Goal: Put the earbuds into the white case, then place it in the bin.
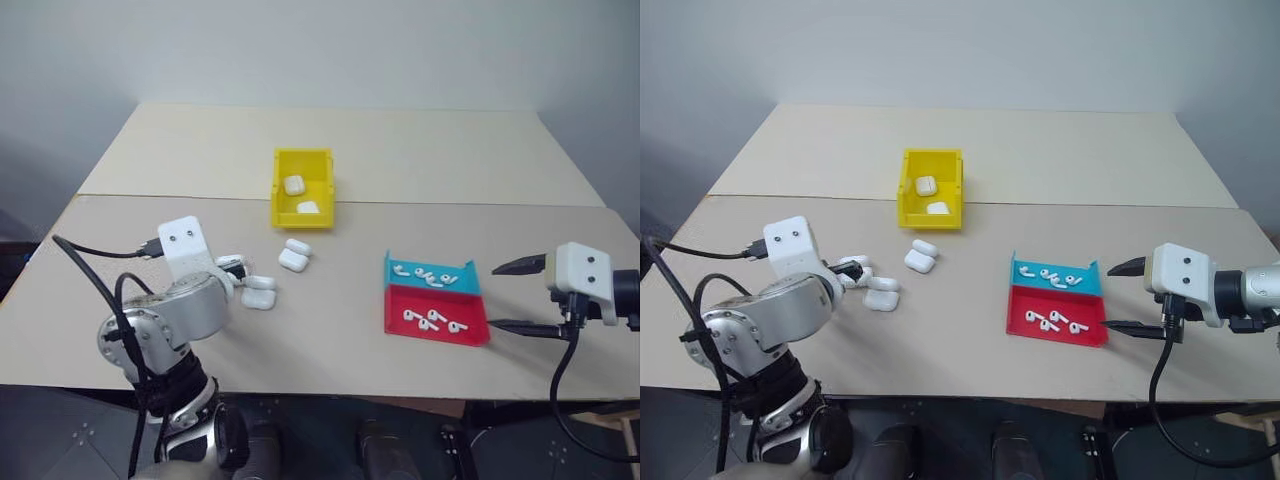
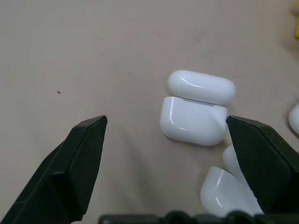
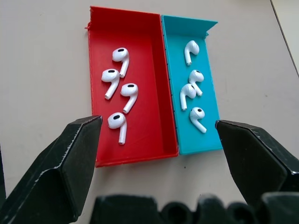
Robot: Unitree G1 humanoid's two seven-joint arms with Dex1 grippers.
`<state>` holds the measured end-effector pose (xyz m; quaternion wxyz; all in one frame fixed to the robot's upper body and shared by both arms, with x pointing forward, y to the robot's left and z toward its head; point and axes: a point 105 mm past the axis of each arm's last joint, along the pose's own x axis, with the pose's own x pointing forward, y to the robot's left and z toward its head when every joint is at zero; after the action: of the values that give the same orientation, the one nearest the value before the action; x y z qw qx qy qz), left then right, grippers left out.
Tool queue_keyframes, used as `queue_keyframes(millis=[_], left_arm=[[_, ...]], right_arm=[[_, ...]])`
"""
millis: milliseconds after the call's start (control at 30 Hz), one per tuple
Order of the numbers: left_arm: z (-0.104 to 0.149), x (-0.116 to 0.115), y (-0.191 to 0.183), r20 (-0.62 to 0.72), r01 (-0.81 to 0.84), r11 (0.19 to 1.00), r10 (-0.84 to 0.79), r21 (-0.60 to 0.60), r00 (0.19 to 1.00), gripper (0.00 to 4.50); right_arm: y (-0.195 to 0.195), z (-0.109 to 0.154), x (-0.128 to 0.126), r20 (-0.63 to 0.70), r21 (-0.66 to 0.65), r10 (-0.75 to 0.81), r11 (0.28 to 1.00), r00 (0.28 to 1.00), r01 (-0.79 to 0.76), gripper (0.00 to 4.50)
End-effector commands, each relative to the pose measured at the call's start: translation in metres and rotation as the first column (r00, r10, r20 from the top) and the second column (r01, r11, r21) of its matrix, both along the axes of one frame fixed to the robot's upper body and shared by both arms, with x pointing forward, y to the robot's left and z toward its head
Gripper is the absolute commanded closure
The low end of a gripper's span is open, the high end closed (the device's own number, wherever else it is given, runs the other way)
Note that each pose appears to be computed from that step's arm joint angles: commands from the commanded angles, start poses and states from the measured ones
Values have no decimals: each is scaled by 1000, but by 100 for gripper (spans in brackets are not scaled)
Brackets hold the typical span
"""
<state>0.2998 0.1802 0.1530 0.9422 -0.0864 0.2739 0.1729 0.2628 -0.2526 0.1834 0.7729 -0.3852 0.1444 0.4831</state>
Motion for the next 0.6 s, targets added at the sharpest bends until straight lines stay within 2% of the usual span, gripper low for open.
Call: queue_keyframes(millis=[33,267,600], left_arm=[[8,5,7,-6,50,998,-50,24,999,5],[8,1,5,-112,123,992,-127,-41,986,5],[9,7,-5,-142,126,992,-126,-6,982,5]], right_arm=[[3,7,0,31,3,2,1000,1000,-2,0],[1,4,-2,37,12,-23,1000,999,22,0],[-3,1,-6,39,6,-50,999,998,49,0]])
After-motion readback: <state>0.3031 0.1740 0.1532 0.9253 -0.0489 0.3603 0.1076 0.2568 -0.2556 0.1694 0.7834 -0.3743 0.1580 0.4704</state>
